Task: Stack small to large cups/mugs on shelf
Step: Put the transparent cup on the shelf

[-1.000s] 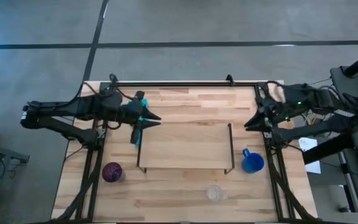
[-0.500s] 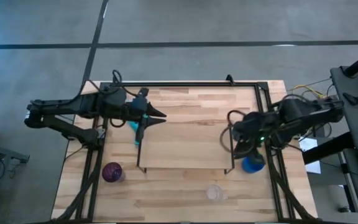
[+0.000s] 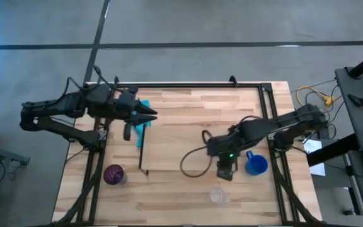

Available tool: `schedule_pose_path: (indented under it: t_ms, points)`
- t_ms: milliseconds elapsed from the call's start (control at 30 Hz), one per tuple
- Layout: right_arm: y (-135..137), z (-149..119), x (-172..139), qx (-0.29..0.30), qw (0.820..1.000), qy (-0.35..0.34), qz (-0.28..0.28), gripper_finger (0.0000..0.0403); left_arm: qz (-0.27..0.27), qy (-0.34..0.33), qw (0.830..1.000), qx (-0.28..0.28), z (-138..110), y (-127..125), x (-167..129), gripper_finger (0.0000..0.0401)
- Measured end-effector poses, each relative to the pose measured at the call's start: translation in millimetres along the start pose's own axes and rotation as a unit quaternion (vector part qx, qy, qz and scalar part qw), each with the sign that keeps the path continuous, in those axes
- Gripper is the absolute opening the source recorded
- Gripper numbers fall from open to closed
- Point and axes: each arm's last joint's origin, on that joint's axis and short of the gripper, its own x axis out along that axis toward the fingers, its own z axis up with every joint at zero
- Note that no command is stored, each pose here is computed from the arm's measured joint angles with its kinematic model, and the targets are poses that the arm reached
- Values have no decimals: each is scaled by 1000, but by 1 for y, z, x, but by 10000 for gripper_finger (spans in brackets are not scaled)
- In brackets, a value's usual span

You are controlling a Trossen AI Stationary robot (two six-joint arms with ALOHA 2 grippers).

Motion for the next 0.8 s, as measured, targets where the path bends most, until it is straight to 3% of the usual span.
schedule_pose_path:
  t_ms: [200, 367, 600, 800]
  points:
    - [7, 15, 36, 54, 995, 60, 60, 106, -1, 2, 1000, 2, 0, 0, -22, 63]
    - [28, 22, 37, 31, 994, 39, 98, 106, 1, 15, 1000, 2, -4, 0, -37, 63]
    - [61, 15, 18, -3, 996, -14, 85, 104, 1, 17, 1000, 1, -6, 1, -39, 63]
    - [72, -11, 18, -8, 1000, -17, -17, 104, 2, 29, 1000, 1, -8, 1, -31, 63]
